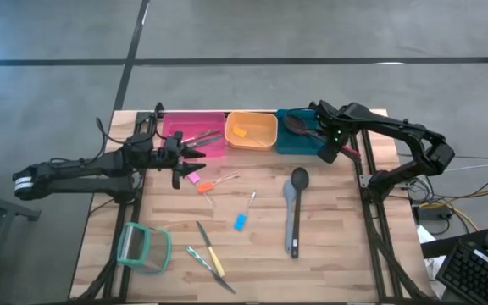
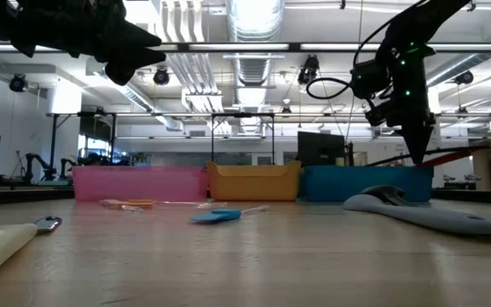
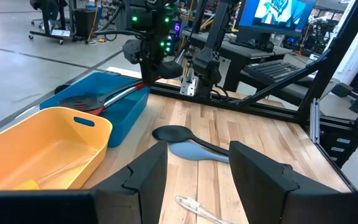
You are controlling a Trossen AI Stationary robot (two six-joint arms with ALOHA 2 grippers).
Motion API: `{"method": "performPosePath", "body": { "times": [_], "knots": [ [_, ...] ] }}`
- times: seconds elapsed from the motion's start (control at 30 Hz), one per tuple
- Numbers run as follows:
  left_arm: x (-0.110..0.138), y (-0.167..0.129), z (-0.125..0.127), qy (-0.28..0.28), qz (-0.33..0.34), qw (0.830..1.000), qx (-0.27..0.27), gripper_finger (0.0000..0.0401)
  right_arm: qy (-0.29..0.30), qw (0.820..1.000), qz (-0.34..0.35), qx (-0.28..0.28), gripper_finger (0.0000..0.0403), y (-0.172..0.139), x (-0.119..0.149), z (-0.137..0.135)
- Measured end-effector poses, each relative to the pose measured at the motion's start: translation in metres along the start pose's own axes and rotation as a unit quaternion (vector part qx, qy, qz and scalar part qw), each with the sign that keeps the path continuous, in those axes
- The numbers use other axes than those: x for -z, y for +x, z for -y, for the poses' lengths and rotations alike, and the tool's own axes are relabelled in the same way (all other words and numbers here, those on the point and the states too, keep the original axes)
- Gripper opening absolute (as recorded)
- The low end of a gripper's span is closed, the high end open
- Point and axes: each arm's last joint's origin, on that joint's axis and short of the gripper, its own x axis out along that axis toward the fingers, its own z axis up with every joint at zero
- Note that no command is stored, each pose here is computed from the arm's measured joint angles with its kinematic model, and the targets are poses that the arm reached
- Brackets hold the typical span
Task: Pick & Place Kitchen Items
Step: Put the black spoon into the blue bin, then put the orange spatula into the yellow bin
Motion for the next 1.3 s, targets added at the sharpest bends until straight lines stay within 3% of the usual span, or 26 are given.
{"method": "performPosePath", "body": {
  "times": [0.4, 0.67, 0.87, 1.03, 1.3],
  "knots": [
    [0.000, 0.000, 0.000, 0.000, 0.000, 1.000, 0.000, 0.0177, 0.016, 1.000, 0.004, 0.004, 0.0077, 0.001, -0.005, 0.000],
    [0.000, 0.000, 0.000, 0.000, 0.000, 1.000, 0.000, 0.0177, 0.032, 0.999, 0.013, 0.006, 0.0208, -0.003, -0.008, 0.001],
    [0.000, 0.000, 0.000, 0.000, 0.000, 1.000, 0.000, 0.0177, 0.027, 0.999, 0.017, 0.003, 0.0248, -0.006, -0.007, 0.001],
    [0.001, 0.000, 0.000, 0.000, -0.001, 1.000, 0.000, 0.0177, 0.018, 0.999, 0.044, 0.003, 0.0246, -0.018, -0.001, 0.000],
    [0.000, 0.000, 0.000, 0.002, 0.002, 1.000, 0.000, 0.0177, 0.016, 0.989, 0.150, 0.002, 0.0199, -0.057, 0.025, -0.006]
  ]
}}
